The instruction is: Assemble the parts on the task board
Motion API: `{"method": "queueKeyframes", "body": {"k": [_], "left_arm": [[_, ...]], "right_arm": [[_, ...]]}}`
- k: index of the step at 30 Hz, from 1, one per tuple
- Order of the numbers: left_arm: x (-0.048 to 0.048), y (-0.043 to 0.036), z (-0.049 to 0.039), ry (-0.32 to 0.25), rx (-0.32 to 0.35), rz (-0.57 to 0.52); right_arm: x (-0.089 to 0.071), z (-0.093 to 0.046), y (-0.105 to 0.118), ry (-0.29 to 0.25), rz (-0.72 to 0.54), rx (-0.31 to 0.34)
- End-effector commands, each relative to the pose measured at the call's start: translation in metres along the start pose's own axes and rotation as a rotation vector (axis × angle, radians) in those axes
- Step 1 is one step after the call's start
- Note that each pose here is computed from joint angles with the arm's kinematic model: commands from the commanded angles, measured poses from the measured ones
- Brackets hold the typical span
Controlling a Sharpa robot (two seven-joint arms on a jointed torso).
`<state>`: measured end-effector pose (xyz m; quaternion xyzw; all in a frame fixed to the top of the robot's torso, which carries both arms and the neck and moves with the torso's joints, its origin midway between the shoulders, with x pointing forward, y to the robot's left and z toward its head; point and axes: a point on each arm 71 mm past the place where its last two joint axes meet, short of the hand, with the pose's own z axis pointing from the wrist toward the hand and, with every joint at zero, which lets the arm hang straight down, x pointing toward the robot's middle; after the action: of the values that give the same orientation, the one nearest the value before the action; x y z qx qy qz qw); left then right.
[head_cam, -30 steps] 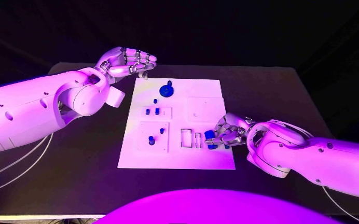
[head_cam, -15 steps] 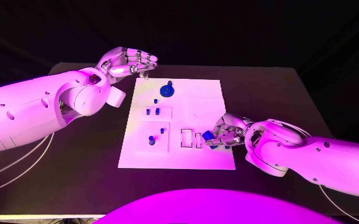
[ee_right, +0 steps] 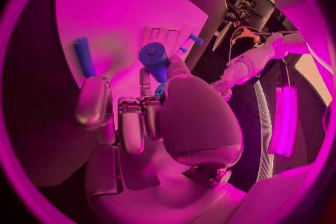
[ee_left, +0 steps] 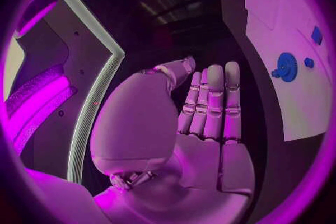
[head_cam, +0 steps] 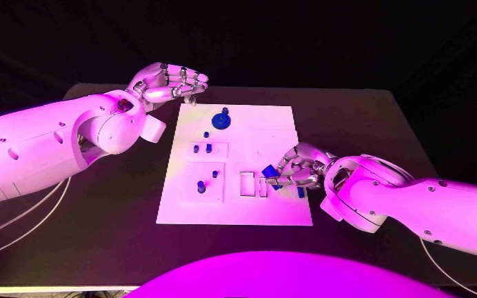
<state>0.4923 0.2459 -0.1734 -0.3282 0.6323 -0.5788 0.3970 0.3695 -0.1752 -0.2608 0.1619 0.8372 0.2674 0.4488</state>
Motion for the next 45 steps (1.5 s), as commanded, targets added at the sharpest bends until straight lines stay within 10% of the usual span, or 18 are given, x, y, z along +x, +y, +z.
{"method": "queueKeyframes", "body": {"k": [1, 24, 45], "left_arm": [[0.0028, -0.0013, 0.0011, 0.018, 0.010, -0.012], [0.0046, -0.0016, 0.0013, 0.024, 0.011, -0.014], [0.0047, -0.0017, 0.0010, 0.025, 0.009, -0.014]], "right_arm": [[0.003, -0.001, 0.009, 0.011, 0.095, -0.021], [0.033, 0.028, 0.024, 0.172, -0.008, 0.026], [0.031, 0.036, 0.027, 0.097, -0.024, 0.019]]}}
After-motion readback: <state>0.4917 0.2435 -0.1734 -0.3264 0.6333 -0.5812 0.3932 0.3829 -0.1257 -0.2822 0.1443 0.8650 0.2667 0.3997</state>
